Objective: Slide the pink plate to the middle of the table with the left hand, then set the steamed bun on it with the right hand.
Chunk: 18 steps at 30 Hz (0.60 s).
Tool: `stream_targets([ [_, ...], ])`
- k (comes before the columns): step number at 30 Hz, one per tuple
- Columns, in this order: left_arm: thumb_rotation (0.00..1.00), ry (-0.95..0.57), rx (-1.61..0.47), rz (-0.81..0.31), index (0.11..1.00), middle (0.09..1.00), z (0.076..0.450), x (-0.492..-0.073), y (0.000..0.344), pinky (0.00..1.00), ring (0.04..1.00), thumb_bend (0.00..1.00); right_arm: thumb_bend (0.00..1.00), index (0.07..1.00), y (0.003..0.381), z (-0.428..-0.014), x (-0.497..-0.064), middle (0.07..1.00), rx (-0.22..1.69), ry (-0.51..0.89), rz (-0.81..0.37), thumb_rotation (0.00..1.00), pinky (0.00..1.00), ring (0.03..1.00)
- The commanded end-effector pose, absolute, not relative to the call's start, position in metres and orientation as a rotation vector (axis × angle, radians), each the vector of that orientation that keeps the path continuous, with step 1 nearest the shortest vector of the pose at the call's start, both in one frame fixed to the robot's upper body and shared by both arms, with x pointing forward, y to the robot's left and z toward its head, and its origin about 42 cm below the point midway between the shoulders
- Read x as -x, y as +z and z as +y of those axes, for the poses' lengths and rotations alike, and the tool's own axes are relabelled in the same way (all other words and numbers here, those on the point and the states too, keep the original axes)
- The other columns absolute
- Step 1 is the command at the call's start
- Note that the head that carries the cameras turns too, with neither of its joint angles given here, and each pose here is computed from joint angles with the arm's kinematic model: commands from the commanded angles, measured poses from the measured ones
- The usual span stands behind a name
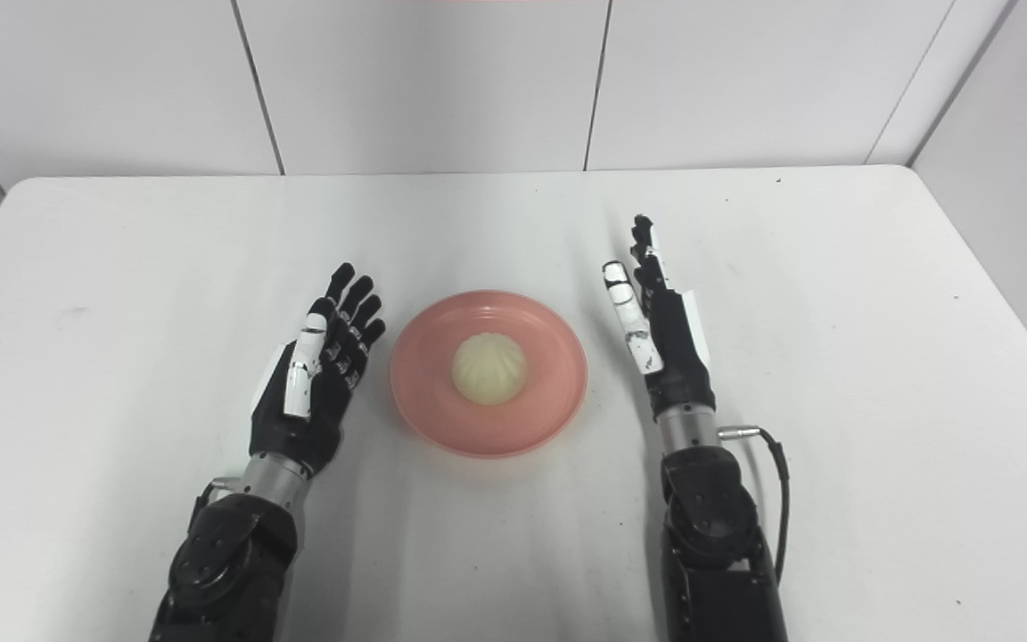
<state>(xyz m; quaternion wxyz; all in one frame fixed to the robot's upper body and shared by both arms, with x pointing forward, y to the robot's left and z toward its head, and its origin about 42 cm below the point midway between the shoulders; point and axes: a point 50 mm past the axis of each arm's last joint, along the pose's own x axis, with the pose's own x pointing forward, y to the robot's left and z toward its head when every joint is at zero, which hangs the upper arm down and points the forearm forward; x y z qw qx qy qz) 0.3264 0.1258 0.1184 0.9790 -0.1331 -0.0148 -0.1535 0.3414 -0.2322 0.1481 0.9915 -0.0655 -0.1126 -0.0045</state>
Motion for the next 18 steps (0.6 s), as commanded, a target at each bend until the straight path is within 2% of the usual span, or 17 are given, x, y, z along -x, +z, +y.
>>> stream_targets([
  [1, 1.00, -0.260, 0.245, 0.071, 1.000, 1.000, 0.134, -0.314, 0.093, 1.00, 1.000, 0.39, 0.40, 1.000, 0.157, -0.225, -0.343, 1.000, 0.091, 0.027, -0.299, 1.00, 1.00, 1.000],
  [3, 1.00, -0.257, 0.243, 0.070, 1.000, 1.000, 0.135, -0.313, 0.091, 1.00, 1.000, 0.39, 0.39, 1.000, 0.152, -0.222, -0.340, 1.000, 0.061, 0.045, -0.268, 1.00, 1.00, 1.000],
  [8, 1.00, -0.243, 0.233, 0.057, 1.000, 1.000, 0.137, -0.310, 0.084, 1.00, 1.000, 0.39, 0.24, 1.000, 0.136, -0.213, -0.330, 1.000, -0.031, 0.095, -0.173, 1.00, 1.00, 1.000],
  [18, 1.00, -0.226, 0.236, 0.070, 1.000, 1.000, 0.141, -0.303, 0.074, 1.00, 1.000, 0.40, 0.21, 1.000, 0.115, -0.213, -0.325, 1.000, -0.072, 0.124, -0.094, 1.00, 1.00, 1.000],
])
